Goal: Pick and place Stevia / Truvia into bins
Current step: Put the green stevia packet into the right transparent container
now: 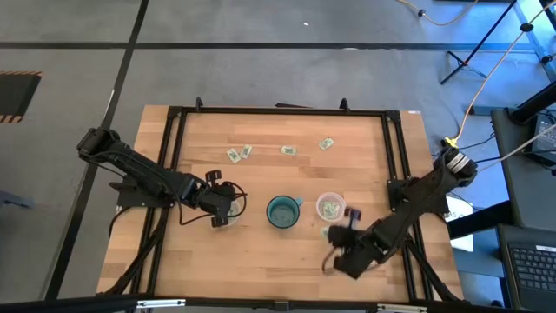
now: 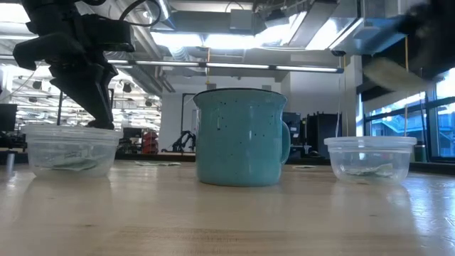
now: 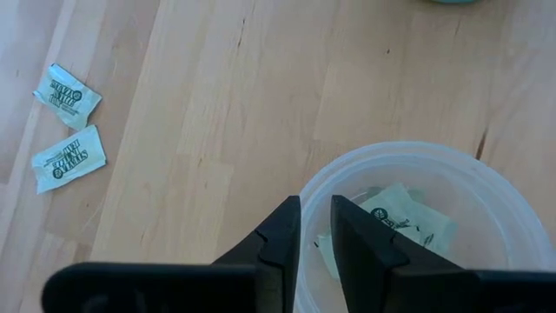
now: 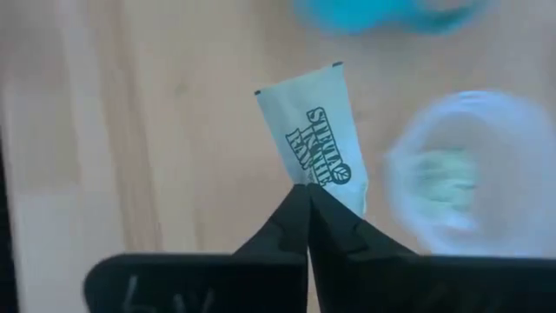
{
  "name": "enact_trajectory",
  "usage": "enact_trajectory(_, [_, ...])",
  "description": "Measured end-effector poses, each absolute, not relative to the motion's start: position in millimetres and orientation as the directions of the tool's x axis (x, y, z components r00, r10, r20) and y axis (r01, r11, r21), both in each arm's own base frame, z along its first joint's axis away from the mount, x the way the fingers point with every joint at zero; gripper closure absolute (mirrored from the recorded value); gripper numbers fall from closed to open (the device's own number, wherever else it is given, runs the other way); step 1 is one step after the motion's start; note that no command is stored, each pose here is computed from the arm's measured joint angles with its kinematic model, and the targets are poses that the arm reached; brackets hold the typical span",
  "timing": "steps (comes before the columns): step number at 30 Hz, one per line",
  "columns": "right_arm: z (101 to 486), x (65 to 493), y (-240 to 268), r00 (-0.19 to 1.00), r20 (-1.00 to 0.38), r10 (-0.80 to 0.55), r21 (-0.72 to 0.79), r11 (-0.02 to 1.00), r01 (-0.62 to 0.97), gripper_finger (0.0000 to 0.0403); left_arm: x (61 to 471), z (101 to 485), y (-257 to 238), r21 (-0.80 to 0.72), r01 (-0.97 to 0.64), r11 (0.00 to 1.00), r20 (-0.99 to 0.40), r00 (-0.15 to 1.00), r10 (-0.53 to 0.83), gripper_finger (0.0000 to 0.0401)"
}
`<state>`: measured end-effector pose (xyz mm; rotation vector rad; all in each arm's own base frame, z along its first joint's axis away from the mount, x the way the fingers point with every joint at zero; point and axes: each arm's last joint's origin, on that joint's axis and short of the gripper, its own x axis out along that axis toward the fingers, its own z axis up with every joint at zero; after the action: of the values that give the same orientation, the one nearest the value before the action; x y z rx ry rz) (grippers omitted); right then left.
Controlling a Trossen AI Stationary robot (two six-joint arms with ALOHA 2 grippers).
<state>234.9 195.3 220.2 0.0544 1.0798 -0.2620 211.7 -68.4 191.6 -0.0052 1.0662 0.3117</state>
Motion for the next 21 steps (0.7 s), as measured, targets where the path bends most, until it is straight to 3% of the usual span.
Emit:
enact_trajectory(6, [230, 235, 154, 0.292, -0.899, -0.327, -0.186, 0.887, 0.422, 0.0403, 212, 192, -68, 0.159, -0.26, 0.952, -0.854, 0.447, 0.265, 0.0336])
enact_trajectory(10, [217, 245, 129, 0.197, -0.938, -0.286, -0.176, 0.881, 0.439, 0.0403, 212, 192, -68, 0.165, -0.264, 0.95, -0.851, 0.449, 0.273, 0.0333])
enact_trajectory(21, [202, 258, 99, 0.177, -0.95, -0.256, -0.162, 0.892, 0.421, 0.0392, 212, 192, -68, 0.164, -0.263, 0.951, -0.852, 0.449, 0.271, 0.0331])
